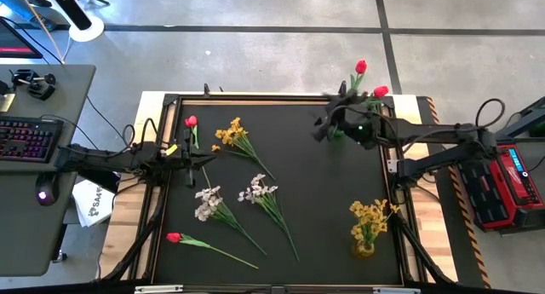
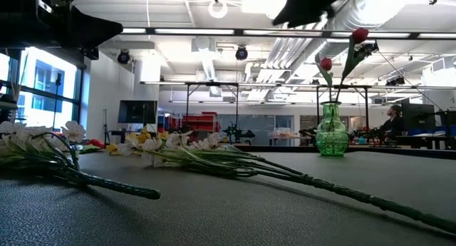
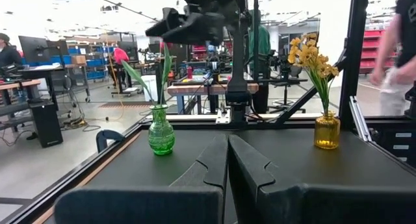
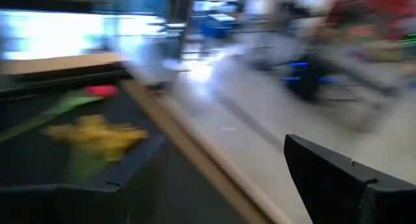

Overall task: Sort flowers into vase by color
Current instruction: Move the yellow vase to the middle right of the table

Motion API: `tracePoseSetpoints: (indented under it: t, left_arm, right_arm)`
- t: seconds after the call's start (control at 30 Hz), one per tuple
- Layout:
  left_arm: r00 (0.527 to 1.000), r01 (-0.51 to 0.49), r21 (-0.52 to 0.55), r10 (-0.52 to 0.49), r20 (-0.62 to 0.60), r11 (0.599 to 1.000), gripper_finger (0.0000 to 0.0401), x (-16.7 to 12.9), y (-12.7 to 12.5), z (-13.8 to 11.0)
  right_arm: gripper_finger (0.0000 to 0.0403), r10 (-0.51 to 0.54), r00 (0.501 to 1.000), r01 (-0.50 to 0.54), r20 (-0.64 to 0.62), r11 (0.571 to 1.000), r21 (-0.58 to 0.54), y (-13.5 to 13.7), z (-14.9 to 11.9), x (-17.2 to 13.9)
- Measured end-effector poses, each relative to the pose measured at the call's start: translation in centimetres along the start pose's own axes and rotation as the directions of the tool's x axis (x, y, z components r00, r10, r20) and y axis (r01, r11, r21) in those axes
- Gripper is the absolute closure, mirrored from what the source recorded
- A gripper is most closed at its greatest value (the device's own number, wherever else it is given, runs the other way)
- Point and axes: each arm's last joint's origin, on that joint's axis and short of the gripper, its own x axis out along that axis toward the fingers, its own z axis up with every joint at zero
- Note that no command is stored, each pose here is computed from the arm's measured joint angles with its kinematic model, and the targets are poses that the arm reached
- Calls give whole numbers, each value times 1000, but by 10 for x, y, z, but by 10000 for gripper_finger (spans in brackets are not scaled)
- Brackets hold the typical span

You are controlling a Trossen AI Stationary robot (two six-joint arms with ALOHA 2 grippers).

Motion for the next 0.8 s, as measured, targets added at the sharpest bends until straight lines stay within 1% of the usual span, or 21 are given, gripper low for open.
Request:
tracePoseSetpoints:
  t: [0.07,0.13,0.33,0.5,0.6,0.67,0.8]
  left_arm:
    - [1000,0,0,0,0,1000,401,0,0,0]
    - [1000,0,0,0,0,1000,401,0,0,0]
    - [1000,-13,1,13,3,1000,401,0,0,0]
    - [1000,-17,1,17,0,1000,401,0,0,0]
    - [1000,-19,1,19,-1,1000,401,0,1,0]
    - [1000,-19,0,19,-1,1000,401,0,1,0]
    - [1000,-19,0,19,-1,1000,401,0,1,0]
  right_arm:
    - [112,95,995,-95,-18,995,9,12,-5,8]
    - [112,132,991,-132,-36,991,-6,26,-11,18]
    - [112,178,979,-184,-97,981,-53,78,-45,61]
    - [112,201,965,-210,-167,977,-36,118,-67,91]
    - [112,214,958,-224,-192,974,-35,141,-73,107]
    - [112,222,956,-234,-194,972,-37,155,-73,118]
    - [112,303,930,-309,-207,951,-1,179,-75,143]
